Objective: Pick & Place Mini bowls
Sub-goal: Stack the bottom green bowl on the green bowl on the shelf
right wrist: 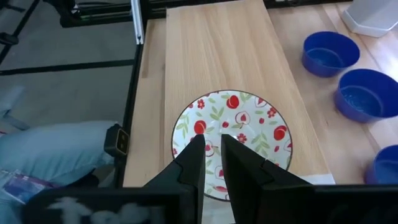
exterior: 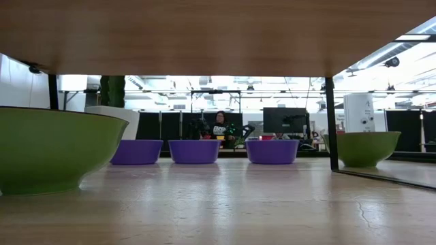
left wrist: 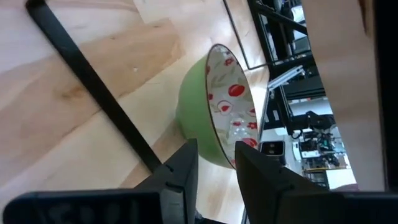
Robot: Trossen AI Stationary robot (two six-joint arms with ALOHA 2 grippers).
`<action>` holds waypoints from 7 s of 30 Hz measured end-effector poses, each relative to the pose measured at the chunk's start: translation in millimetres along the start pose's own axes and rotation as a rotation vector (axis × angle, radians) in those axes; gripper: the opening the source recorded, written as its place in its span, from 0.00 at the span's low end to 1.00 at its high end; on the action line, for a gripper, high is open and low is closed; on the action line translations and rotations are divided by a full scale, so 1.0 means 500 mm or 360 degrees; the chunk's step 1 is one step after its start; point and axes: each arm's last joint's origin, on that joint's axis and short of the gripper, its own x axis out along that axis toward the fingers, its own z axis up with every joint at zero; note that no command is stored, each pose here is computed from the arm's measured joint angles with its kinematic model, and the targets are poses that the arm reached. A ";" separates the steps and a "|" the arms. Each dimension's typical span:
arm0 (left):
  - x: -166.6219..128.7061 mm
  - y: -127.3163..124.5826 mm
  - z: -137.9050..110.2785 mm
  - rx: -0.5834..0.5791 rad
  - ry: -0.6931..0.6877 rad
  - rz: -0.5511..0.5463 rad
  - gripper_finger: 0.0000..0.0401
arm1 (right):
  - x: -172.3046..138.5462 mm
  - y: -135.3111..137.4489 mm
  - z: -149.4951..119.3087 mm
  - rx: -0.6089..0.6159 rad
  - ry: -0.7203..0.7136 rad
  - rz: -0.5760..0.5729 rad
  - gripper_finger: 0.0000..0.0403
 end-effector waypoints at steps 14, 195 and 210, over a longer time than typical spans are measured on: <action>0.026 0.018 -0.020 0.0010 -0.0007 0.0045 0.25 | 0.000 0.001 0.001 0.0005 -0.0010 0.0004 0.12; -0.103 -0.058 0.128 0.0082 0.0280 0.1046 0.00 | 0.009 -0.001 -0.009 0.0033 0.0015 -0.0011 0.12; -0.107 -0.060 0.131 0.0060 0.0333 0.1029 0.10 | 0.009 -0.001 -0.009 0.0033 0.0016 -0.0011 0.12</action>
